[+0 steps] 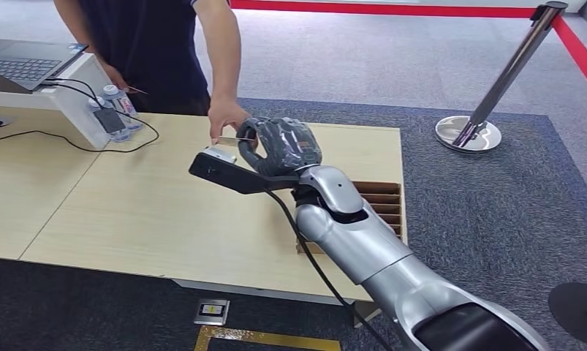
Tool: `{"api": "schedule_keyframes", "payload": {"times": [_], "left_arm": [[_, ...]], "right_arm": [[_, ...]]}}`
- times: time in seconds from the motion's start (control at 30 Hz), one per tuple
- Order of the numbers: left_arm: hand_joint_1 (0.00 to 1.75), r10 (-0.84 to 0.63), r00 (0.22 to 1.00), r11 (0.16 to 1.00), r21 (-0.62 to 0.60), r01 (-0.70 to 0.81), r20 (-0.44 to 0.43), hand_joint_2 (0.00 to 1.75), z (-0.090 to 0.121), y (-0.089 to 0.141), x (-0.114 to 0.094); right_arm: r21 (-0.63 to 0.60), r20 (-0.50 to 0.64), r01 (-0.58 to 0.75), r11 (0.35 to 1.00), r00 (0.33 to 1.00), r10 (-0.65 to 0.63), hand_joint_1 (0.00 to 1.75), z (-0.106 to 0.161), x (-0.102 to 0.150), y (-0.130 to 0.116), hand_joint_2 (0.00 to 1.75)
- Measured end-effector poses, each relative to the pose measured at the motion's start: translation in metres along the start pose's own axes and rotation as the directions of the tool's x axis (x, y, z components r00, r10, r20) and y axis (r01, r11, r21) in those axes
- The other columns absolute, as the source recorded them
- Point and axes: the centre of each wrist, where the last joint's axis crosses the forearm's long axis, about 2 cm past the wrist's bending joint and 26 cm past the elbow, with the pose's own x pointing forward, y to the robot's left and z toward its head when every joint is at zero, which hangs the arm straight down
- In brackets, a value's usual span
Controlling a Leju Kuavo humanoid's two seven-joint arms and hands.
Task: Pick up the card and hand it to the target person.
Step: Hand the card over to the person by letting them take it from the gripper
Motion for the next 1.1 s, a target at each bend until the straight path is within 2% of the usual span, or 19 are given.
{"api": "schedule_keyframes", "payload": {"times": [0.03, 0.07, 0.33, 0.53, 0.67, 0.87, 1.1], "left_arm": [[0.0, 0.0, 1.0, 1.0, 0.0, 0.0, 0.0, 0.0, 0.0, 0.0, 0.0], [0.0, 0.0, 1.0, 1.0, 0.001, 0.0, -0.001, 0.0, 0.0, 0.0, 0.0], [0.0, 0.018, 1.0, 1.0, 0.005, -0.018, -0.007, 0.0, 0.0, 0.0, 0.0], [0.0, 0.036, 0.999, 0.999, 0.006, -0.036, -0.003, 0.0, 0.0, 0.0, -0.002], [0.0, 0.042, 0.999, 0.999, 0.008, -0.042, -0.01, 0.0, 0.0, -0.001, -0.005], [0.0, 0.065, 0.997, 0.998, 0.009, -0.065, -0.032, 0.0, 0.002, -0.005, -0.007], [0.0, 0.09, 0.995, 0.996, 0.011, -0.09, -0.037, 0.0, 0.003, -0.009, -0.008]], "right_arm": [[0.001, 0.003, 0.006, 1.0, 1.0, -0.006, 0.18, 0.0, 0.0, 0.0, 1.75], [0.003, 0.009, 0.017, 1.0, 1.0, -0.017, 0.0, 0.0, 0.0, 0.0, 1.75], [-0.011, 0.079, 0.176, 0.984, 0.981, -0.175, 0.0, 0.001, 0.004, -0.006, 1.75], [-0.097, 0.072, 0.248, 0.964, 0.968, -0.242, 0.0, 0.024, -0.01, -0.016, 1.75], [-0.192, 0.052, 0.239, 0.952, 0.971, -0.233, 0.0, 0.06, -0.029, -0.024, 1.75], [-0.34, -0.009, 0.189, 0.921, 0.979, -0.204, 0.0, 0.135, -0.049, -0.029, 1.75], [-0.508, -0.17, 0.123, 0.853, 0.956, -0.239, 0.0, 0.226, -0.058, -0.033, 1.75]]}}
